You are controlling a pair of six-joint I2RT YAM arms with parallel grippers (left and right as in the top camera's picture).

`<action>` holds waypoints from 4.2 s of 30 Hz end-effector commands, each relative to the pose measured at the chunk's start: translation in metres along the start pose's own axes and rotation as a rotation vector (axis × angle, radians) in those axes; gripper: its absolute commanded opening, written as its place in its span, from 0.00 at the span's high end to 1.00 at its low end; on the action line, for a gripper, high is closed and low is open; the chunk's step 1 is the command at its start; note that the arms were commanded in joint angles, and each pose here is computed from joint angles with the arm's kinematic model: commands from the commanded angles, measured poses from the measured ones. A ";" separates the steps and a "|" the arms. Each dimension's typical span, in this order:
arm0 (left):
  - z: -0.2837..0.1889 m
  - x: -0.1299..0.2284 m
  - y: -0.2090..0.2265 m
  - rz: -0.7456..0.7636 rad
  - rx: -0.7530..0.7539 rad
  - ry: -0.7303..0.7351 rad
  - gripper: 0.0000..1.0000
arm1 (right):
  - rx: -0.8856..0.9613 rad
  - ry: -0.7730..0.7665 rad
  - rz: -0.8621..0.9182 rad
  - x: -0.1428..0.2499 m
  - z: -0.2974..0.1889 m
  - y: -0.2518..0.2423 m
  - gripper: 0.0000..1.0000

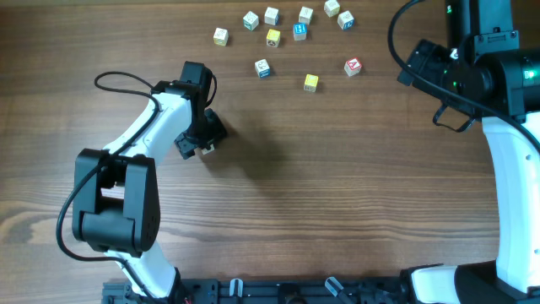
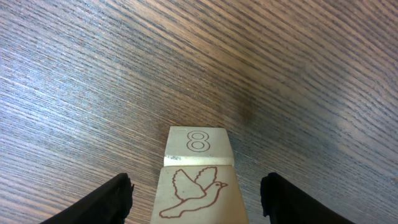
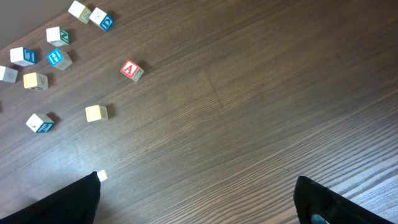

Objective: Form a tower

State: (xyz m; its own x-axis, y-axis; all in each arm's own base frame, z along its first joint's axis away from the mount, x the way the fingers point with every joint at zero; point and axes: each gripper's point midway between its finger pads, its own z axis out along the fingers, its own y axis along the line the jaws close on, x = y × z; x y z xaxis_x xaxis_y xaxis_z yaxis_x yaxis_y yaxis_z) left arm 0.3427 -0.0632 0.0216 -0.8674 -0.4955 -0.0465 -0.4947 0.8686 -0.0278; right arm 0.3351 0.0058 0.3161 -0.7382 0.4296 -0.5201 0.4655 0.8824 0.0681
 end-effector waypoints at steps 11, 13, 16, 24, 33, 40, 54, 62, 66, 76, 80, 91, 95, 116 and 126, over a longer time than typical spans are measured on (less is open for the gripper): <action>0.007 -0.003 0.003 -0.118 -0.004 0.002 0.00 | 0.025 -0.003 0.013 -0.002 0.005 -0.003 0.00; 0.007 -0.005 0.007 -0.161 -0.004 0.003 0.00 | 0.026 -0.002 0.013 -0.002 0.005 -0.003 0.00; 0.007 -0.012 0.016 -0.222 -0.007 0.005 0.00 | 0.025 -0.003 0.013 -0.002 0.005 -0.003 0.00; 0.007 -0.016 0.022 -0.235 -0.008 0.005 0.00 | 0.026 -0.002 0.013 -0.002 0.005 -0.003 0.00; 0.007 -0.015 0.023 -0.236 -0.012 0.008 0.28 | 0.025 -0.003 0.013 -0.002 0.005 -0.003 0.00; 0.007 -0.015 0.023 -0.236 -0.011 0.008 0.37 | 0.025 -0.003 0.013 -0.002 0.005 -0.003 0.00; 0.007 -0.013 0.016 -0.236 0.026 0.029 0.22 | 0.025 -0.003 0.013 -0.002 0.005 -0.003 0.00; 0.007 -0.016 0.014 -0.236 0.035 0.019 0.42 | 0.025 -0.003 0.013 -0.002 0.005 -0.003 0.01; 0.007 -0.016 0.014 -0.236 0.035 0.019 0.48 | 0.025 -0.003 0.013 -0.002 0.005 -0.003 0.00; 0.007 -0.017 0.013 -0.236 0.037 0.014 0.56 | 0.026 -0.002 0.013 -0.002 0.005 -0.003 0.00; 0.007 -0.018 0.014 -0.235 0.033 0.008 0.57 | 0.025 -0.003 0.013 -0.002 0.005 -0.003 0.00; 0.007 -0.020 0.017 -0.236 0.020 -0.005 0.61 | 0.025 -0.003 0.013 -0.002 0.005 -0.003 0.00; 0.007 -0.020 0.017 -0.236 0.020 -0.005 0.61 | 0.025 -0.003 0.013 -0.002 0.005 -0.003 0.00; -0.010 -0.021 0.015 -0.173 0.039 -0.021 0.00 | 0.025 -0.003 0.013 -0.002 0.005 -0.003 0.00; -0.085 -0.030 -0.012 0.331 0.208 -0.164 0.00 | 0.026 -0.002 0.013 -0.002 0.005 -0.003 0.00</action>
State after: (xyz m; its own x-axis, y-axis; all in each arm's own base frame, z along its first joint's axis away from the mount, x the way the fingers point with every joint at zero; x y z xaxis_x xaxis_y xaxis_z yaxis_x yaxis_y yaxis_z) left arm 0.3695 -0.0489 0.0878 -0.8888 -0.4175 -0.1891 -0.3898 0.9056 -0.1673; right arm 0.3352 0.0058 0.3159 -0.7386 0.4292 -0.5198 0.4653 0.8826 0.0677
